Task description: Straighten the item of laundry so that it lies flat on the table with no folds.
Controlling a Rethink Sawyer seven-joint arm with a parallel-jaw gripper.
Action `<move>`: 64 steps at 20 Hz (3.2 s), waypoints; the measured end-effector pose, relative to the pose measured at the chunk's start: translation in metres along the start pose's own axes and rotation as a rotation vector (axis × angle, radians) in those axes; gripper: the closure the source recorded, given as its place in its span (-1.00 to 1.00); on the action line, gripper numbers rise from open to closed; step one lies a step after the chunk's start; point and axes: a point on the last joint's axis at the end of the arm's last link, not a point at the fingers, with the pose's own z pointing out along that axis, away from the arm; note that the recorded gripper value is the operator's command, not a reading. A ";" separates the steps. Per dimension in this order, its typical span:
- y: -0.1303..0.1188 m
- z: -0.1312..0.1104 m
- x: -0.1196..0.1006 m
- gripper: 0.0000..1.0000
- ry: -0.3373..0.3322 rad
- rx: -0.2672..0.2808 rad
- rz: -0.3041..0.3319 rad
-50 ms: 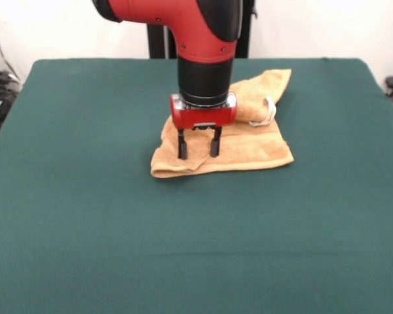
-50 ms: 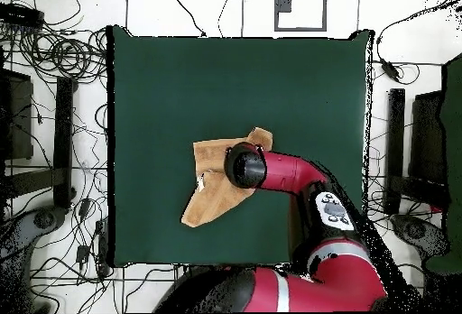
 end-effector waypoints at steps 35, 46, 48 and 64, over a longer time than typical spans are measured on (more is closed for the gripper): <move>-0.022 0.004 -0.028 -1.00 -0.143 0.219 -0.225; -0.031 0.004 -0.038 -1.00 -0.065 0.143 -0.118; -0.036 0.003 -0.042 -1.00 -0.014 0.108 -0.077; -0.062 0.005 -0.044 -1.00 0.353 -0.151 0.089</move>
